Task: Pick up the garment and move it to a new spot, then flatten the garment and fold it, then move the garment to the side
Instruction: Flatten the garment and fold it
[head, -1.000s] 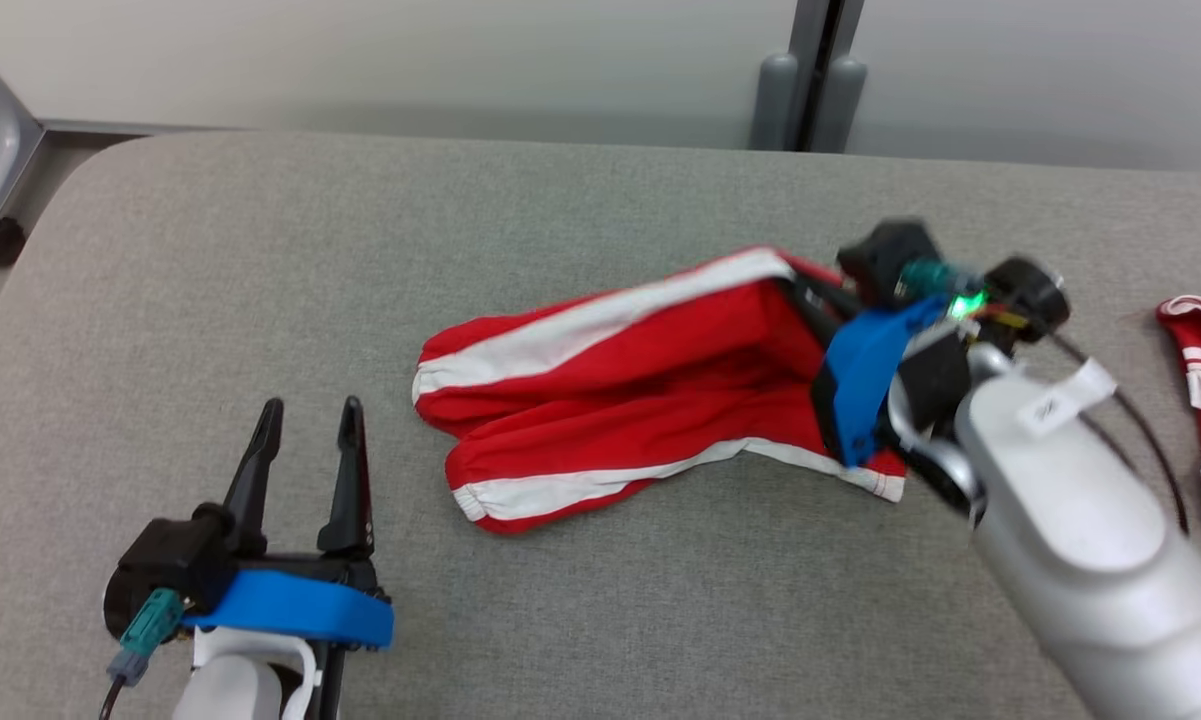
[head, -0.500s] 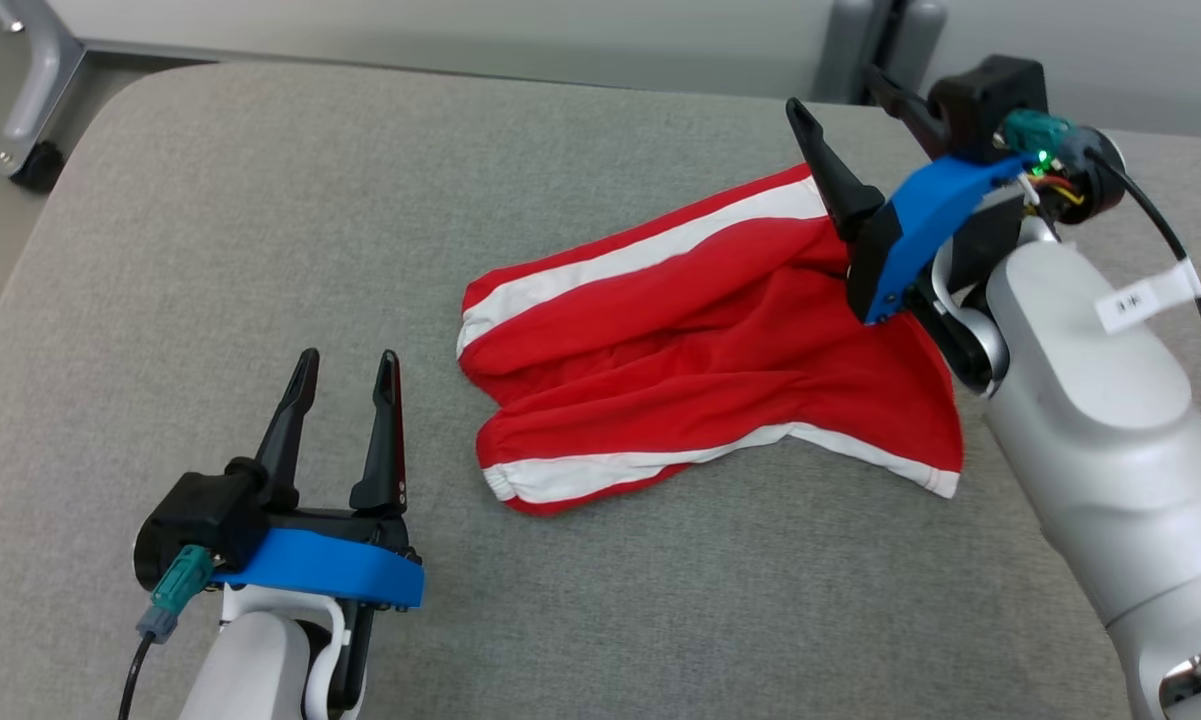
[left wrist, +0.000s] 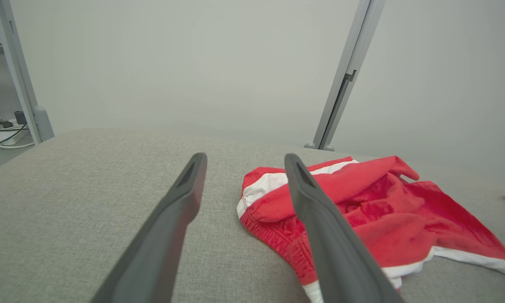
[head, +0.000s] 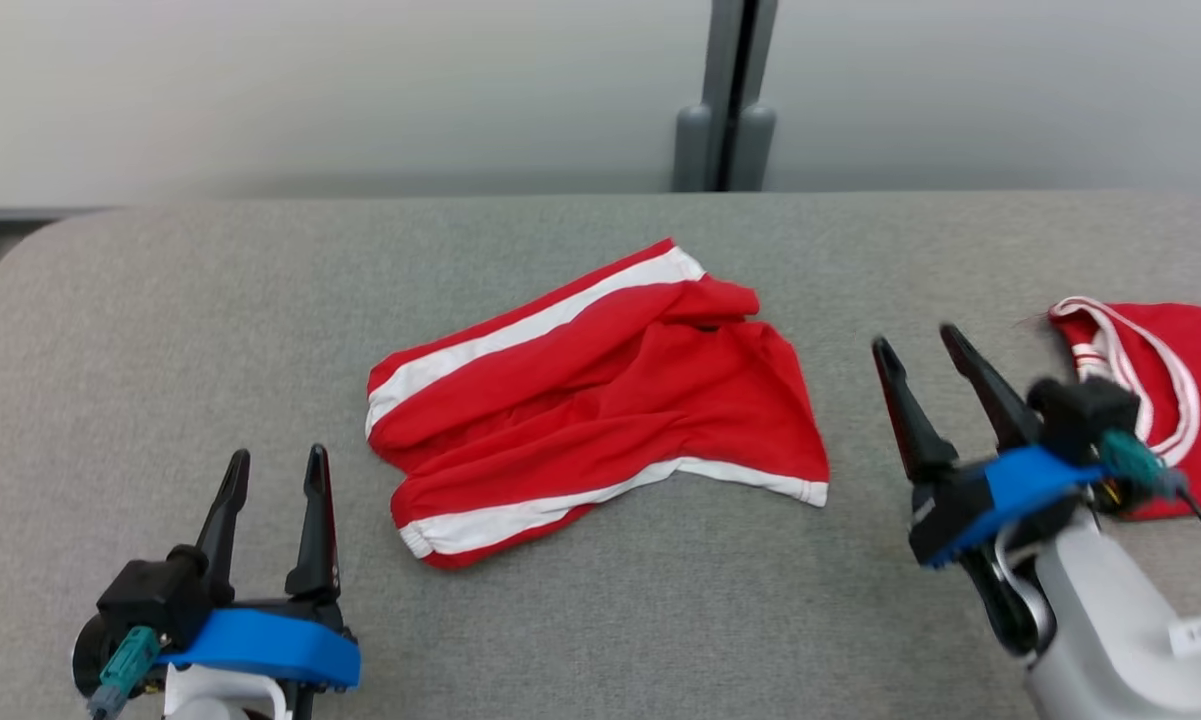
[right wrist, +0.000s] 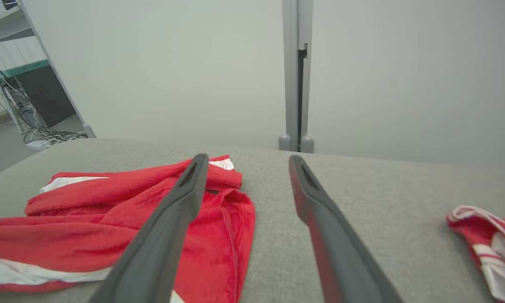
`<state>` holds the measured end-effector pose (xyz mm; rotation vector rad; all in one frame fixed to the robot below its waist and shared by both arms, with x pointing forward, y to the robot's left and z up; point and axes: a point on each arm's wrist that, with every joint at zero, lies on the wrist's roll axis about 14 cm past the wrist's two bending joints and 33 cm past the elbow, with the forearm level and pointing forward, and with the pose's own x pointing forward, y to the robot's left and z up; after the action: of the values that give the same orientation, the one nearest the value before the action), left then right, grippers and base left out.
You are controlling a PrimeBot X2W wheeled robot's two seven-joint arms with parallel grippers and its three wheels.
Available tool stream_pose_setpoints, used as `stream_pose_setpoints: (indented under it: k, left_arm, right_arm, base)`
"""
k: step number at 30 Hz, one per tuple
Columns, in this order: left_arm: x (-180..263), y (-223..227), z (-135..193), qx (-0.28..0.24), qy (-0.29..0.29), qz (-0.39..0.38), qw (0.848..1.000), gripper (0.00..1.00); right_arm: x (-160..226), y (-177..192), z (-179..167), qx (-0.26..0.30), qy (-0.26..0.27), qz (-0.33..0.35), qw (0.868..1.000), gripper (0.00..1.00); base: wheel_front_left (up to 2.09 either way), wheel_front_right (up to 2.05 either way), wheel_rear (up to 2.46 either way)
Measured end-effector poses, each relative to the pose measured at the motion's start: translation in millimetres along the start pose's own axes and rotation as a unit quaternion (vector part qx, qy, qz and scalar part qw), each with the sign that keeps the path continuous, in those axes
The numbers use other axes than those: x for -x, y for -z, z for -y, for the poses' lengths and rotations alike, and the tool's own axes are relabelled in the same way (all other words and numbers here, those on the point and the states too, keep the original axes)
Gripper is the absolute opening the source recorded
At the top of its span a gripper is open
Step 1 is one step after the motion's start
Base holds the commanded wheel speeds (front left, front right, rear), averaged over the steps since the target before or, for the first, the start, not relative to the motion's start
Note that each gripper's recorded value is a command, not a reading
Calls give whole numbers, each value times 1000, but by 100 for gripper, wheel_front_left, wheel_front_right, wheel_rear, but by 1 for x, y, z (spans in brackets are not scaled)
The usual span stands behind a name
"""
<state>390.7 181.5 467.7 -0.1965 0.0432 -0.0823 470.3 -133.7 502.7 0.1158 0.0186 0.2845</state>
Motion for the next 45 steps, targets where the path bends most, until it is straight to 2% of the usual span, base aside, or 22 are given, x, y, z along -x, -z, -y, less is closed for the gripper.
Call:
stream_pose_setpoints:
  k: [5,9,13,35,38,45]
  left_arm:
    - [12,-1,1,-10,2,-2,1000,100]
    - [20,-1,2,-14,2,-1,1000,100]
    - [23,1,4,-13,3,-5,1000,100]
    - [28,11,5,-16,1,-24,1000,100]
    - [29,24,13,-7,16,-55,998,100]
    - [33,69,34,37,40,-164,985,100]
  right_arm:
    - [59,-8,19,-12,58,34,998,100]
    - [90,-12,22,-17,88,53,995,100]
    - [109,-6,19,-17,103,42,994,100]
    - [111,-2,1,-20,90,17,996,100]
    - [108,3,-4,-22,82,5,996,100]
    - [94,12,-17,-26,58,-16,998,100]
  base:
    - [0,0,0]
    - [0,0,0]
    - [0,0,0]
    - [0,0,0]
    - [0,0,0]
    - [0,0,0]
